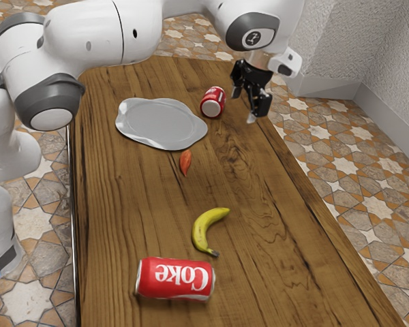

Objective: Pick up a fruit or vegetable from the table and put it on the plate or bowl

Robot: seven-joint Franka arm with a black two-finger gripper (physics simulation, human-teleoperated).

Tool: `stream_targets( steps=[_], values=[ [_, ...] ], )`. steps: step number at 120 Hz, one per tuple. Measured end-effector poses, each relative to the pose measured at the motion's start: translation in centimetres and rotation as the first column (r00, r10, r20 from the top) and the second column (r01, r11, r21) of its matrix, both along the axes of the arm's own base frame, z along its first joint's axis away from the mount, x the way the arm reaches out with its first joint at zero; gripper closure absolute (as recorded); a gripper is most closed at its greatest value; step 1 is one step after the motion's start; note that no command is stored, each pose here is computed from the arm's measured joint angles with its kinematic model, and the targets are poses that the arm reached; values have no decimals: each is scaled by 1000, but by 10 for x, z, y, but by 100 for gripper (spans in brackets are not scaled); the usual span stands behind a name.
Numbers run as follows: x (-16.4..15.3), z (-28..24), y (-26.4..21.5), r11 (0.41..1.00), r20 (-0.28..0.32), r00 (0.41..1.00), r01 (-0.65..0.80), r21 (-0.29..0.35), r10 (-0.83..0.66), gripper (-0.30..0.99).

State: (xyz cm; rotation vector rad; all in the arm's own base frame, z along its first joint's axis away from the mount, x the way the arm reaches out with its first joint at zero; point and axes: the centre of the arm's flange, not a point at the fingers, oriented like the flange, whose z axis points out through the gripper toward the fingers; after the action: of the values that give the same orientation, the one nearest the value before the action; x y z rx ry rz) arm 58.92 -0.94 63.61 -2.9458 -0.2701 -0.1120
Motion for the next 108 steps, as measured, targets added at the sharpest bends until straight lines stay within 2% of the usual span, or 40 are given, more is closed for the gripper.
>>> stream_targets(
  steps=[48,60,96,108],
  values=[
    [4,5,11,1000,46,999,1,-6,-1,0],
    [7,9,-3,1000,57,998,29,-3,-28,0],
    [15,-19,-42,996,8,997,80,-25,-80,0],
    [15,-46,-57,995,-34,997,59,-78,-62,0]
  ],
)
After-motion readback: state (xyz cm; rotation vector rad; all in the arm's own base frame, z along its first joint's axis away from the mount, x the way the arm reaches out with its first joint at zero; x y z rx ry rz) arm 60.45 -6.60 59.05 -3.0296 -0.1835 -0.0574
